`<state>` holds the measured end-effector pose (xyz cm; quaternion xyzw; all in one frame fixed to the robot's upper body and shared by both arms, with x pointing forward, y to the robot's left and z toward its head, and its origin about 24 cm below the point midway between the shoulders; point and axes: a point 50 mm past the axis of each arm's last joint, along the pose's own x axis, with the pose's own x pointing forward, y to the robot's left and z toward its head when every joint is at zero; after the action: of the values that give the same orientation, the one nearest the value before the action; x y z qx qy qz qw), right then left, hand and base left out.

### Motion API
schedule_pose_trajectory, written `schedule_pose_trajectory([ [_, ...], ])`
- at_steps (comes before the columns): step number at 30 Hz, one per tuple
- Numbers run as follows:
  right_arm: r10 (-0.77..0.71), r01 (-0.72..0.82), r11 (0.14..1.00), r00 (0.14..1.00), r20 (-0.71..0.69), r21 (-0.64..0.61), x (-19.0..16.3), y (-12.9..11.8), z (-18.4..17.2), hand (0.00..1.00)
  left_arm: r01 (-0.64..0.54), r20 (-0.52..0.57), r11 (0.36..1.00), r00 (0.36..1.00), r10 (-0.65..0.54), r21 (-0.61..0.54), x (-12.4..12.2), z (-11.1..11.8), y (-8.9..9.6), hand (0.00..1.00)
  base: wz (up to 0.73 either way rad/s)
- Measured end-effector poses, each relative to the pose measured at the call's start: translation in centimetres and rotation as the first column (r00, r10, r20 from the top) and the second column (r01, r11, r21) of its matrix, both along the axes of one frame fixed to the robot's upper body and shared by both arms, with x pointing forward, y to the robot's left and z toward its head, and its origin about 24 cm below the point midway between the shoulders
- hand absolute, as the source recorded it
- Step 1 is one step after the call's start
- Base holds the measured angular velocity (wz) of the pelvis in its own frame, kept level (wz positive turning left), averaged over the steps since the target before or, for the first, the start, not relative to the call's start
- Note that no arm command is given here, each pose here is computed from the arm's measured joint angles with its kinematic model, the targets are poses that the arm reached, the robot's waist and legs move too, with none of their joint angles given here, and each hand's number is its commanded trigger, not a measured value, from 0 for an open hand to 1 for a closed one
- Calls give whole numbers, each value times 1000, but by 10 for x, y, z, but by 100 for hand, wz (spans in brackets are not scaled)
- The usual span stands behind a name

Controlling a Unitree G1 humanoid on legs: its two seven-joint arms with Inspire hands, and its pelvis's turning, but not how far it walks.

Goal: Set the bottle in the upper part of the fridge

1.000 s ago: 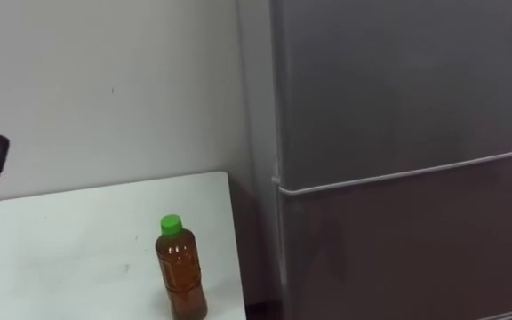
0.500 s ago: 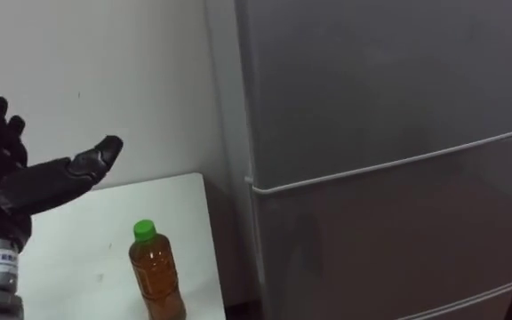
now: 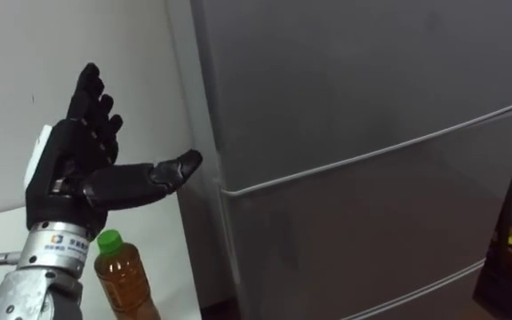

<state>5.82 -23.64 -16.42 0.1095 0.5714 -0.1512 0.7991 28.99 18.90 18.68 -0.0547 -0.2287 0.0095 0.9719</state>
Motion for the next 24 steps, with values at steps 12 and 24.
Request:
schedule_pose_trajectory([
  [12,-27,27,1000,999,-27,11,0,1,-1,0,67,-3,998,998,-67,18,8,7,-8,0,0],
  [24,-38,38,999,999,-35,9,0,-3,-1,0,122,-15,992,993,-121,44,9,4,-16,0,2],
])
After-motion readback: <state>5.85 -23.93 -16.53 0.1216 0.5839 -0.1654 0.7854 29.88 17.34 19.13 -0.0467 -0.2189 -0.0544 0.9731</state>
